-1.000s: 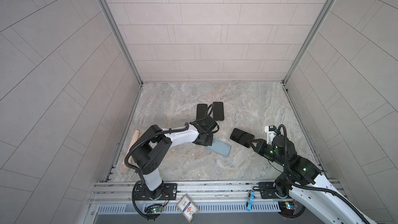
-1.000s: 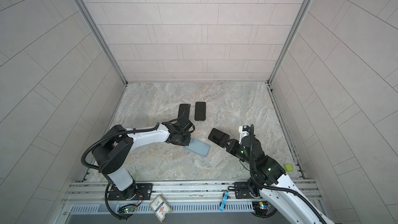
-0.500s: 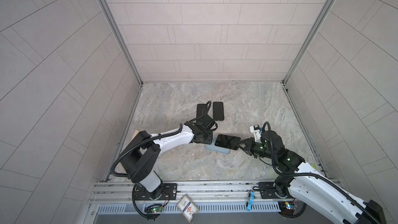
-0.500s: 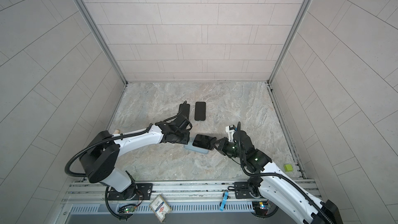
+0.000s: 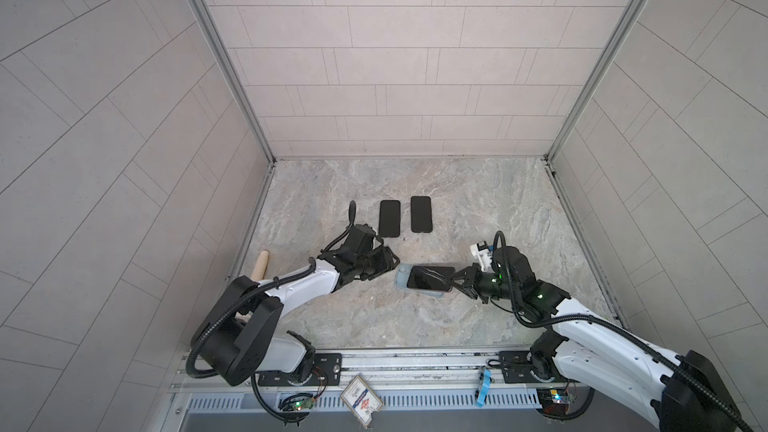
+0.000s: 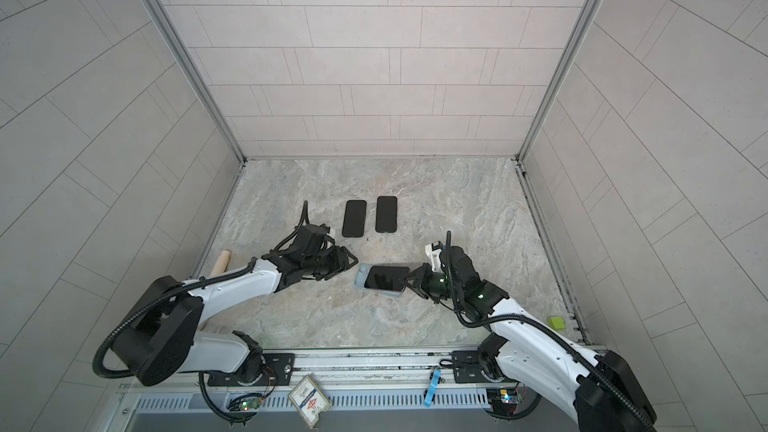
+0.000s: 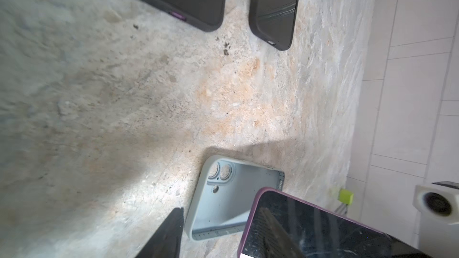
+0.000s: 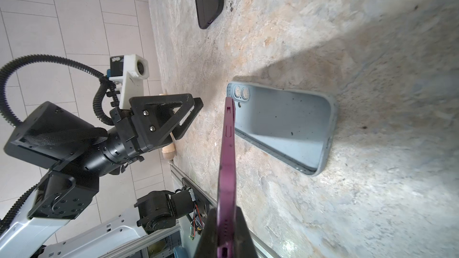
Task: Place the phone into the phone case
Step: 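Hold the case with the left gripper while the right gripper lowers the phone onto it, then lay the purple-framed phone into the case with the right gripper while the left holds it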
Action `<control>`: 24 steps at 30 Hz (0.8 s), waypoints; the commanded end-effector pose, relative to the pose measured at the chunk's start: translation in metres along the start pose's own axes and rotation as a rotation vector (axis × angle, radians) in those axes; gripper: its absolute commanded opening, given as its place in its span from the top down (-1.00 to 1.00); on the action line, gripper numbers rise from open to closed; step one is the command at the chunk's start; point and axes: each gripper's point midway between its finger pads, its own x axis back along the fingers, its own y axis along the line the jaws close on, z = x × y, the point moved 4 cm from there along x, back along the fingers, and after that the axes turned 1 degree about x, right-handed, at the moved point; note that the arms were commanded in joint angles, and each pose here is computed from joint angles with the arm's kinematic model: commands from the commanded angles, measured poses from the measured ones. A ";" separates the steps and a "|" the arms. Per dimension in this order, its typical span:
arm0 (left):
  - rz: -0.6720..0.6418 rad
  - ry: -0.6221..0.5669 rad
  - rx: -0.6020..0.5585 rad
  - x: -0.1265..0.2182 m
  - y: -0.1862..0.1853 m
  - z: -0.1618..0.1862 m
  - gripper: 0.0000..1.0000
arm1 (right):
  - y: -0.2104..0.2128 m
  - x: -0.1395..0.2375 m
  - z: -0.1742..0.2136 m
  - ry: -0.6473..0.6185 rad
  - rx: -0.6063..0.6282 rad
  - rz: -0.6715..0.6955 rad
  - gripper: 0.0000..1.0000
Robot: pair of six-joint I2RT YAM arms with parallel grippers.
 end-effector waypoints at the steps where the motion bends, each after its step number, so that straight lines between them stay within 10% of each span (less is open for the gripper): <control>1: 0.208 0.018 0.028 0.000 -0.032 -0.005 -0.12 | 0.026 -0.001 -0.008 -0.017 0.074 -0.096 1.00; 24: 0.058 0.082 0.035 -0.015 0.002 0.007 -0.11 | 0.009 -0.025 -0.016 0.025 0.056 -0.023 1.00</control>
